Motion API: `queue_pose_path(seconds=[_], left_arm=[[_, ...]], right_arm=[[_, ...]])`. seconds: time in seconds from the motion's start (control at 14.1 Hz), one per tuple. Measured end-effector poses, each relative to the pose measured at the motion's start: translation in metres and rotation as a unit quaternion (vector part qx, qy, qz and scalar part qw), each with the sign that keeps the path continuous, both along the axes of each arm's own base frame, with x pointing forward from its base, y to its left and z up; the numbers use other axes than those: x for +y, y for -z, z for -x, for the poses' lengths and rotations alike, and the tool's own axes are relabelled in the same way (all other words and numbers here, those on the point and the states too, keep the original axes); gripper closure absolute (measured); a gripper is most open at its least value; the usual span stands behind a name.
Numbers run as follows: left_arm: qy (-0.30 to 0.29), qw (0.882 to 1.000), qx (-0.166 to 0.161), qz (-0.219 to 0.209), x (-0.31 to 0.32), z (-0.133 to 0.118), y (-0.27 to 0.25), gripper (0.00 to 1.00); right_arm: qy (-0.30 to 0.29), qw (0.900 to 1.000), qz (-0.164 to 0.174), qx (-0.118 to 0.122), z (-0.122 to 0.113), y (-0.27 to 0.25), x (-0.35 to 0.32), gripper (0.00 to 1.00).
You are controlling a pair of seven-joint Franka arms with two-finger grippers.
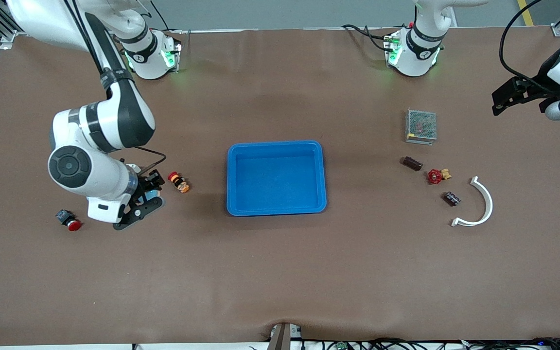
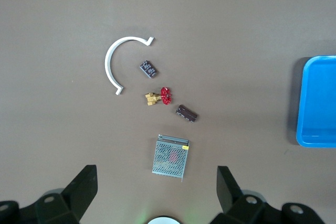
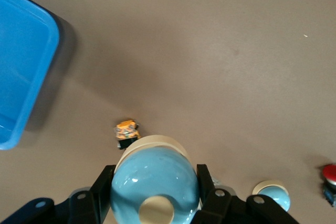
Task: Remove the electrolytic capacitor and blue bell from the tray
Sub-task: 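Carry the second bell beside the first bell and lower it with the right gripper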
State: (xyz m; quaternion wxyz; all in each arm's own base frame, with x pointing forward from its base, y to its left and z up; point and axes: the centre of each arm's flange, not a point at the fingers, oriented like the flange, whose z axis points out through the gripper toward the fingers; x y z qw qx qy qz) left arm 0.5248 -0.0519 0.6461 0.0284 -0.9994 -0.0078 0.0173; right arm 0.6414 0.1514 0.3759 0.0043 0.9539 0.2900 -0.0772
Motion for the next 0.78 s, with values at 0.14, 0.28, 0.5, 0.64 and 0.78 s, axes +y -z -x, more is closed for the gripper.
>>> queue_pose_path(seconds=[0.14,0.28,0.5,0.64,0.78], left_arm=[[0.0,1.0,0.003,0.0,0.0,-0.002,0.003,0.0],[0.0,1.0,0.006,0.0,0.0,-0.003,0.006,0.0],[0.0,1.0,0.006,0.0,0.0,-0.004,0.007,0.0],[0.0,1.0,0.006,0.0,0.0,-0.004,0.007,0.0],[0.0,1.0,0.006,0.0,-0.001,-0.004,0.007,0.0]], right_arm=[[-0.008,1.0,-0.005,-0.012,0.002,0.017,-0.012,0.33],[-0.013,1.0,-0.01,-0.026,0.011,0.037,-0.016,0.33],[-0.027,0.998,-0.016,-0.046,0.022,0.068,-0.034,0.33],[-0.039,0.997,-0.021,-0.061,0.028,0.09,-0.054,0.33],[-0.051,0.996,-0.024,-0.073,0.032,0.102,-0.074,0.33]])
